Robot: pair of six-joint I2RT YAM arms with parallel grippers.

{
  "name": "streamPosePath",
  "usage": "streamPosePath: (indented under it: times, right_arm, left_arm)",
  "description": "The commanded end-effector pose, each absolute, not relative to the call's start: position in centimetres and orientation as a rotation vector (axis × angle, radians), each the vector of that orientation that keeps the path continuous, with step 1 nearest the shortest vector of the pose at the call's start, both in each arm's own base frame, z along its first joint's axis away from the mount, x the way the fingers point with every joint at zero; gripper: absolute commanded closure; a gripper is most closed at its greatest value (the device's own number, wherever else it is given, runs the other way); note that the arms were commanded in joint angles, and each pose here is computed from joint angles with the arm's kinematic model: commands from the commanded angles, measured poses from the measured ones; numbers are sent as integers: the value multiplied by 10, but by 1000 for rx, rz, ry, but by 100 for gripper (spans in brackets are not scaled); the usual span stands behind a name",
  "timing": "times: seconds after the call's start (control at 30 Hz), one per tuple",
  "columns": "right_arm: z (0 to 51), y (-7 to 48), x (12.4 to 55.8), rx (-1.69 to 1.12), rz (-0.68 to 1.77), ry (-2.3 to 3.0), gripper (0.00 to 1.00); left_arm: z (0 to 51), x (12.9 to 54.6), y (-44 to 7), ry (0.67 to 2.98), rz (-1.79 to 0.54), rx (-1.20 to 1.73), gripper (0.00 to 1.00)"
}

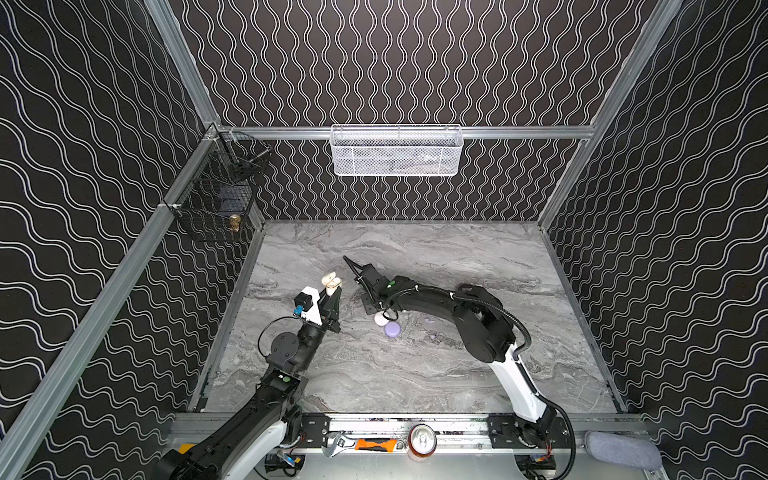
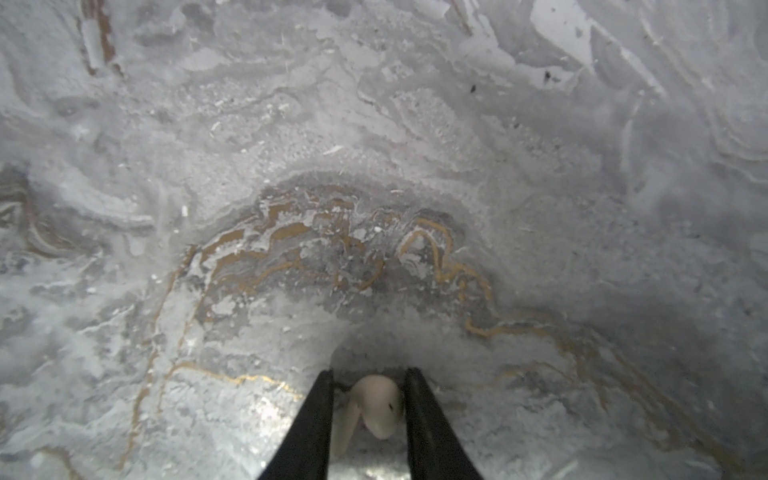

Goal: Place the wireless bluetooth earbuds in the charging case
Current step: 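Lower the right gripper and close it on the white earbud, then lift the earbud with the right gripper and carry it to the cream case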

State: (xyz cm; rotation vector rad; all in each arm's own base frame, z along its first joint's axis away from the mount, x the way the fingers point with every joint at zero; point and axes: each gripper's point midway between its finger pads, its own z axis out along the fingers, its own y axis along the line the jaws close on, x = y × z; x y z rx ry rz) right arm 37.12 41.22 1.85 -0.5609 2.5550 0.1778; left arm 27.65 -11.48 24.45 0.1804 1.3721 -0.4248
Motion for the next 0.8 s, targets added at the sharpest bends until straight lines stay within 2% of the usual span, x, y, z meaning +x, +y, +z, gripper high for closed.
streamPosePath:
  times: [0.0, 0.37, 0.5, 0.77]
  right_arm:
    - [4, 398, 355, -583, 123, 2635, 64]
    - [1, 397, 352, -584, 133, 2645, 77]
    - [6, 403, 351, -573, 187, 2631, 78]
    - [49, 416, 360, -507, 317, 2525, 82]
  left_arm:
    - [251, 276, -114, 1350, -410, 186, 100]
    - [252, 276, -114, 1349, -399, 187, 100]
    - [252, 276, -114, 1350, -399, 190, 100]
    - [252, 276, -115, 1350, -397, 193, 100]
